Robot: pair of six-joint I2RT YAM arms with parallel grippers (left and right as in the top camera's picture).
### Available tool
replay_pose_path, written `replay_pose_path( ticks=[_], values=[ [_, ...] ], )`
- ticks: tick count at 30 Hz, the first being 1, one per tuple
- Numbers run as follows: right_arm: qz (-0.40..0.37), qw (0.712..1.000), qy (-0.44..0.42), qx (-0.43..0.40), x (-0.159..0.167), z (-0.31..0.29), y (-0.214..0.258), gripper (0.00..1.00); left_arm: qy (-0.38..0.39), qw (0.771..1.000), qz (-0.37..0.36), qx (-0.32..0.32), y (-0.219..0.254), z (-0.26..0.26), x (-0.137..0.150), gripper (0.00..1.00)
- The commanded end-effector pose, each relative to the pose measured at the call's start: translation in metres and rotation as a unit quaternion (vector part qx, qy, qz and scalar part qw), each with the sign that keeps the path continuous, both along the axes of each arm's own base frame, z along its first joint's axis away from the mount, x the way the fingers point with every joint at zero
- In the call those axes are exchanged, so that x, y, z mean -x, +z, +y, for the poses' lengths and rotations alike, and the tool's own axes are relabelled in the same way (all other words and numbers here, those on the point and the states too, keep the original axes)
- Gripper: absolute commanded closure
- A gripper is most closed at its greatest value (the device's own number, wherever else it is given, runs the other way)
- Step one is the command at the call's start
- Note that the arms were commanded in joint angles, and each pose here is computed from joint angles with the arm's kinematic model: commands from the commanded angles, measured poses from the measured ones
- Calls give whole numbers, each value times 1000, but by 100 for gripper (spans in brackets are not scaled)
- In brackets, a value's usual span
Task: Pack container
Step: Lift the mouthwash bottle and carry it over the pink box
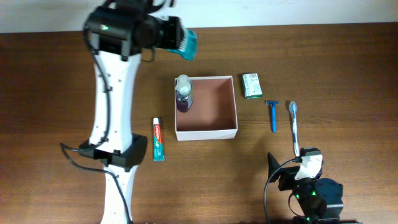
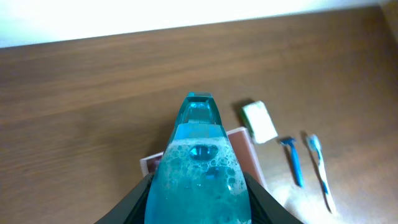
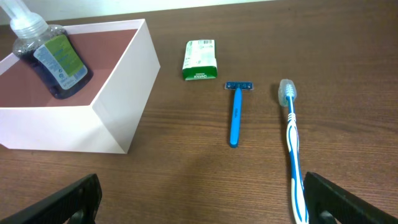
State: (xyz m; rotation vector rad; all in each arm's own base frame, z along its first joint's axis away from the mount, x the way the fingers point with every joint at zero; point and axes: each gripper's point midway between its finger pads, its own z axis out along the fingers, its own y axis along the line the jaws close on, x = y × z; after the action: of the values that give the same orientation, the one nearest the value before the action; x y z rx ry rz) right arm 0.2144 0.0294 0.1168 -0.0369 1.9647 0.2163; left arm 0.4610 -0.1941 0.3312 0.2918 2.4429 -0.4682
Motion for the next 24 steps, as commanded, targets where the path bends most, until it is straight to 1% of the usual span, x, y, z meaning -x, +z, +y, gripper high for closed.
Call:
replay_pose_path(
  ticks=[1, 5, 12, 15, 18, 24],
  values=[
    [4, 1000, 5, -5, 1, 3, -3, 1, -39, 999, -29, 8, 18, -23, 13, 89],
    [4, 1000, 5, -5, 1, 3, -3, 1, -71, 997, -27, 2, 15, -46, 27, 88],
    [4, 1000, 5, -5, 1, 3, -3, 1, -70, 997, -8, -42, -2, -54, 38, 88],
    [4, 1000, 5, -5, 1, 3, -2, 1, -78, 996, 3, -49, -9, -60, 42, 88],
    [4, 1000, 5, -5, 1, 3, -2, 1, -79, 995, 16, -59, -19, -63, 42, 88],
    [4, 1000, 5, -5, 1, 3, -2, 1, -72, 992, 48, -88, -49, -63, 33, 89]
  ],
)
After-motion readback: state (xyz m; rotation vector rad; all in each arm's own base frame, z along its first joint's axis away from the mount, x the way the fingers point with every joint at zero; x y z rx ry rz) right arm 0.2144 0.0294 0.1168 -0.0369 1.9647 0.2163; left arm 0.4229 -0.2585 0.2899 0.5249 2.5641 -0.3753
